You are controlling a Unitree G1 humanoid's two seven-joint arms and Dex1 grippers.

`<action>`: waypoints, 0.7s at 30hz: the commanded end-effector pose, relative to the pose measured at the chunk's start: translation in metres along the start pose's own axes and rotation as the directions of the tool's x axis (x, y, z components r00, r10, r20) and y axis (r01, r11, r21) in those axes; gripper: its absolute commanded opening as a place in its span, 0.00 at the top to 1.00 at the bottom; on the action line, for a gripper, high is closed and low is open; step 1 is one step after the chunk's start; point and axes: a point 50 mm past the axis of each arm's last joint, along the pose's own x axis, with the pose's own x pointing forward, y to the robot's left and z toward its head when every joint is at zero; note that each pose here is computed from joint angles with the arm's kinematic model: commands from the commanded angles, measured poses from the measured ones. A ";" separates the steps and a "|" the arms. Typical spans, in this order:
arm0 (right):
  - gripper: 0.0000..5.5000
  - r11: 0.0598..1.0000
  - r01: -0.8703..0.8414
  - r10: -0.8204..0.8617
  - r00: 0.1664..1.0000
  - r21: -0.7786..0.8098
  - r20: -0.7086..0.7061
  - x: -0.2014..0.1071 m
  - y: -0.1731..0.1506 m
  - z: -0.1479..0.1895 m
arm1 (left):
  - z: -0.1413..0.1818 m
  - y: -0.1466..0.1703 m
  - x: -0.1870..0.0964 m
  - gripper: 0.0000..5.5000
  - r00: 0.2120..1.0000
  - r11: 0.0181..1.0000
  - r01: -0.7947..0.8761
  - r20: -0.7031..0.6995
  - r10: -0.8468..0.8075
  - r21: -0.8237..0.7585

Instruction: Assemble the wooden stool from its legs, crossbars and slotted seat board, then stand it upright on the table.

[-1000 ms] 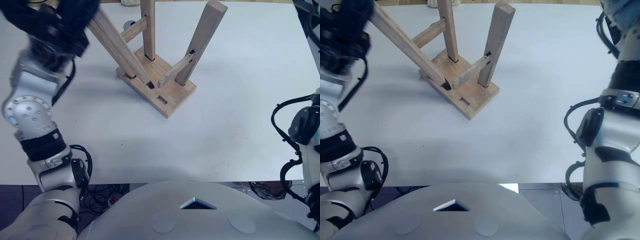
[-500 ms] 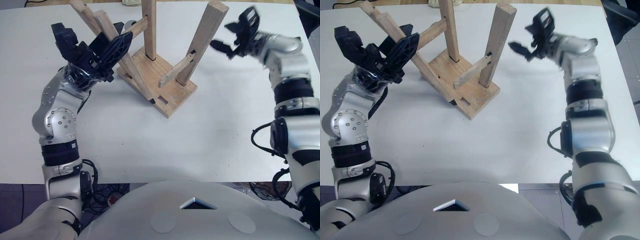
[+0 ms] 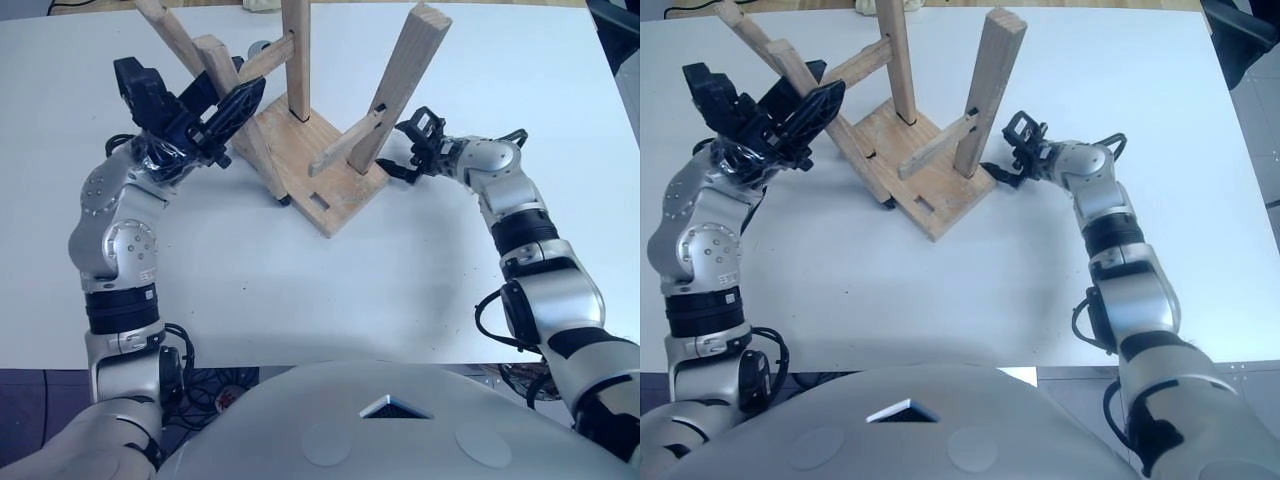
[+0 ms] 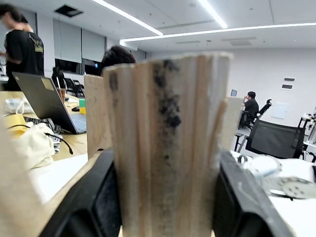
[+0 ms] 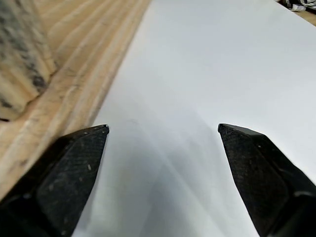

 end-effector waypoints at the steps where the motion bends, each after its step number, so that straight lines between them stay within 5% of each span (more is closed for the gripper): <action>1: 0.26 0.988 -0.152 0.152 0.988 0.016 -0.021 -0.004 0.023 -0.004 | -0.010 0.000 0.005 0.63 0.999 1.000 -0.012 0.030 0.012 0.000; 5: 0.26 0.959 -0.282 0.282 0.959 0.020 0.005 -0.016 0.040 0.007 | -0.010 0.004 0.007 0.63 0.999 1.000 -0.015 0.041 0.014 0.018; 12: 0.26 0.980 -0.188 0.187 0.982 0.065 0.019 -0.032 0.017 0.012 | 0.029 0.022 -0.031 0.63 0.999 0.999 0.019 0.047 -0.018 -0.026; 16: 0.26 0.984 -0.154 0.146 0.986 0.088 0.086 -0.042 0.002 0.023 | 0.053 0.021 -0.043 0.63 0.974 0.991 0.053 0.226 -0.024 -0.124; 21: 0.26 0.984 -0.142 0.128 0.984 0.111 0.123 -0.049 -0.008 0.027 | 0.035 0.009 -0.044 0.63 0.915 0.953 0.079 0.401 0.048 -0.294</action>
